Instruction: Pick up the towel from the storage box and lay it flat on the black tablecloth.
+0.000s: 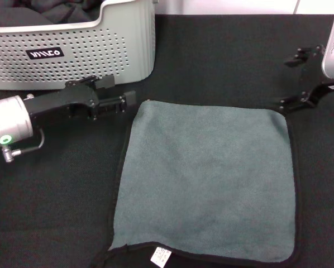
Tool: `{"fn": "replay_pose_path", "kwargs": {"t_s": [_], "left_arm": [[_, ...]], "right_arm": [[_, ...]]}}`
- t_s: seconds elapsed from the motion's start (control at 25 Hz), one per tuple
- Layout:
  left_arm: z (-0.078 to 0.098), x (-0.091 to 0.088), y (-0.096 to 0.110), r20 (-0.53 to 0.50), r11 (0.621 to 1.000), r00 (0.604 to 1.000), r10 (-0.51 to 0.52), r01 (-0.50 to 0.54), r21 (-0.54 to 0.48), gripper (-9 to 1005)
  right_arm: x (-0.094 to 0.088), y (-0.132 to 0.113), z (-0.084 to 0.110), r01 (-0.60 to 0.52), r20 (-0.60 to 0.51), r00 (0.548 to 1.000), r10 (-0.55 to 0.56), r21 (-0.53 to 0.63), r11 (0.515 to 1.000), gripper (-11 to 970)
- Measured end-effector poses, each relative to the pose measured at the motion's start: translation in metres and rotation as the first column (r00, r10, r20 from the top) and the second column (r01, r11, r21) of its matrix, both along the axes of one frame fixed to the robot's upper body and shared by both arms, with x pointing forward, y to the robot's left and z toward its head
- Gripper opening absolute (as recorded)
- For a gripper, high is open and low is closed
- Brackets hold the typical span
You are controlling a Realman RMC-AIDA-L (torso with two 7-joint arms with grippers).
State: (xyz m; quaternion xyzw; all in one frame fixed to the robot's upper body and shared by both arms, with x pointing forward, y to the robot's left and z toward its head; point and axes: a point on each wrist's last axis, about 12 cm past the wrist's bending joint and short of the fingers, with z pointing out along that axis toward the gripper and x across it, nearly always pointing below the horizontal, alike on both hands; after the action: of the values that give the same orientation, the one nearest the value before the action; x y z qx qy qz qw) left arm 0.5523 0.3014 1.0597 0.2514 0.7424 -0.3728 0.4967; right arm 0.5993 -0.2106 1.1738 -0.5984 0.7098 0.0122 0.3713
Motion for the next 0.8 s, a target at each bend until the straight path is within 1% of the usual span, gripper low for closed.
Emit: {"fn": "replay_pose_path", "kwargs": {"t_s": [0.04,0.12,0.24,0.44,0.48,0.52,0.6,0.64,0.68,0.8], "left_arm": [[0.001,-0.004,0.001,0.012,1.0,1.0,-0.019,0.019,-0.014,834],[0.007,-0.015,0.003,0.049,0.994,0.995,-0.089,0.092,-0.052,862],[0.015,-0.029,0.004,0.1,0.977,0.978,-0.184,0.193,-0.095,874],[0.023,-0.04,0.001,0.162,0.946,0.949,-0.27,0.293,-0.138,870],[0.025,-0.041,0.0,0.178,0.939,0.941,-0.289,0.315,-0.137,869],[0.027,-0.041,-0.002,0.205,0.93,0.928,-0.312,0.342,-0.132,868],[0.031,-0.04,-0.006,0.253,0.919,0.906,-0.34,0.378,-0.116,866],[0.033,-0.038,-0.009,0.275,0.913,0.894,-0.354,0.394,-0.108,865],[0.034,-0.036,-0.011,0.278,0.909,0.89,-0.363,0.404,-0.106,865],[0.039,-0.031,-0.018,0.272,0.891,0.873,-0.405,0.444,-0.095,863]], "right_arm": [[-0.003,0.002,0.002,-0.017,0.003,1.0,0.017,0.038,0.999,842],[-0.01,0.004,0.006,-0.043,0.017,0.999,0.042,0.117,0.992,842],[-0.018,0.002,0.01,-0.049,0.056,0.998,0.038,0.215,0.975,843],[-0.032,-0.001,0.013,-0.09,0.059,0.996,0.074,0.351,0.932,843],[-0.035,-0.002,0.015,-0.104,0.055,0.994,0.09,0.394,0.913,843],[-0.037,-0.002,0.016,-0.115,0.054,0.993,0.102,0.413,0.903,843],[-0.045,-0.003,0.017,-0.178,0.058,0.984,0.171,0.483,0.857,843],[-0.045,-0.003,0.017,-0.178,0.058,0.984,0.171,0.483,0.857,843],[-0.053,-0.004,0.015,-0.236,0.063,0.969,0.239,0.526,0.817,843],[-0.065,-0.005,0.011,-0.338,0.086,0.931,0.355,0.576,0.745,842]]}}
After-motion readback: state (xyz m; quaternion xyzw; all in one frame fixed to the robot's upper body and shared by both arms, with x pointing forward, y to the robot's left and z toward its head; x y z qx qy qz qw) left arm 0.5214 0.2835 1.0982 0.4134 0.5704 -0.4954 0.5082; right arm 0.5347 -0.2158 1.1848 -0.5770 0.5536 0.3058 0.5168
